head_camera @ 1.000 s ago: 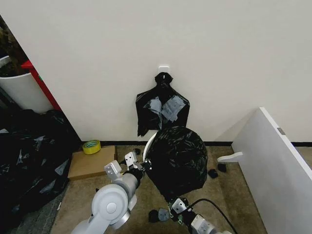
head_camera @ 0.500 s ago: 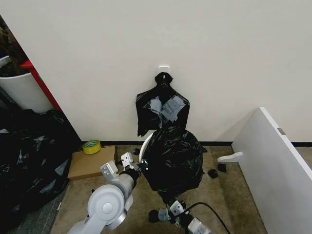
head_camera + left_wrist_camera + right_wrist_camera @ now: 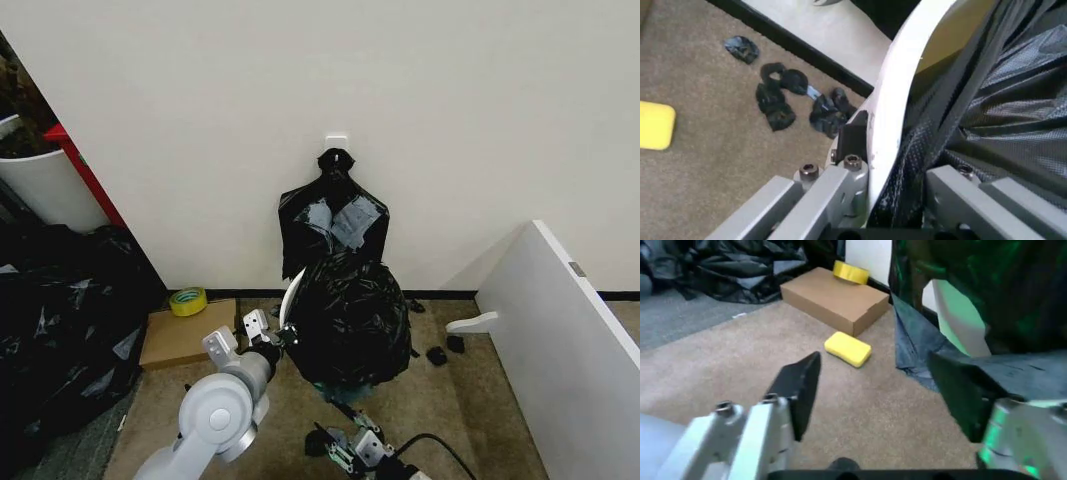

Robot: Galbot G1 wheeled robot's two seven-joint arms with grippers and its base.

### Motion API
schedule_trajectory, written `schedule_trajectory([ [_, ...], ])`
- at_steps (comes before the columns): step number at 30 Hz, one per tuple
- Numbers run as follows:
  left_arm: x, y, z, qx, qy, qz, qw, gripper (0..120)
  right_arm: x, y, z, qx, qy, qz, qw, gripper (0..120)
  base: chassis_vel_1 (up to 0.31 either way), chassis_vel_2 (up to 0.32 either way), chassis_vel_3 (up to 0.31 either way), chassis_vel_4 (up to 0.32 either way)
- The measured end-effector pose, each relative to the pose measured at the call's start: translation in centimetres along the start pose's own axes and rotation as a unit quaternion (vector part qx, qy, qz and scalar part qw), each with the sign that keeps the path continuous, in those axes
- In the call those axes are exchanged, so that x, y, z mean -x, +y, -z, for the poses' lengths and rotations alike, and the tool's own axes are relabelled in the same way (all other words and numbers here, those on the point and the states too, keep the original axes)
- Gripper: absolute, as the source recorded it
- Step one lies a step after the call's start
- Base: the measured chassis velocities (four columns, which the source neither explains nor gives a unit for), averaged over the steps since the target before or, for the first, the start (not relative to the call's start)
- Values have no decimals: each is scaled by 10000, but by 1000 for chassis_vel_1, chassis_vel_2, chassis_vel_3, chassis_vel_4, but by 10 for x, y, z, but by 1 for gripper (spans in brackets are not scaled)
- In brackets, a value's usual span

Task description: Place the garbage bag over the trash bin.

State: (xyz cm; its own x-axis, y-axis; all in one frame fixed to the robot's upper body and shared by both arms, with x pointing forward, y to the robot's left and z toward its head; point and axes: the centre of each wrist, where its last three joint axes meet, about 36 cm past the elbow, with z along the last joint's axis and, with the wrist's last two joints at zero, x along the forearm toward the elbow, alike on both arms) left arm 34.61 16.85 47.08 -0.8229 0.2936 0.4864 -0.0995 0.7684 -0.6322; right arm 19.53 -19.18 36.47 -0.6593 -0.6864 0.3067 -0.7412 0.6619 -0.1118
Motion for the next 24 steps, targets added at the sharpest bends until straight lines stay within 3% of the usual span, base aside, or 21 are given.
schedule_trajectory([
  [5, 4, 2, 1, 24, -59, 53, 10000, 1, -18, 2, -3, -13, 2, 105, 9999, 77, 0, 0, 0, 0],
  [9, 7, 10, -2, 391, -282, 171, 9987, 1, -40, -6, 2, -27, -27, -272, 9996, 95, 0, 0, 0, 0],
  [12, 8, 13, -7, 592, -352, 212, 9974, 1, -45, -13, 11, 30, -124, -617, 9980, 98, 0, 0, 0, 0],
  [19, 14, 22, -22, 987, -473, 292, 9936, 1, -68, -16, 72, 188, -492, -1160, 9919, 100, 0, 0, 0, 0],
  [24, 13, 24, -33, 1236, -567, 244, 9904, 1, -69, -9, 101, 638, -483, -1271, 9887, 93, 0, 0, 0, 0],
])
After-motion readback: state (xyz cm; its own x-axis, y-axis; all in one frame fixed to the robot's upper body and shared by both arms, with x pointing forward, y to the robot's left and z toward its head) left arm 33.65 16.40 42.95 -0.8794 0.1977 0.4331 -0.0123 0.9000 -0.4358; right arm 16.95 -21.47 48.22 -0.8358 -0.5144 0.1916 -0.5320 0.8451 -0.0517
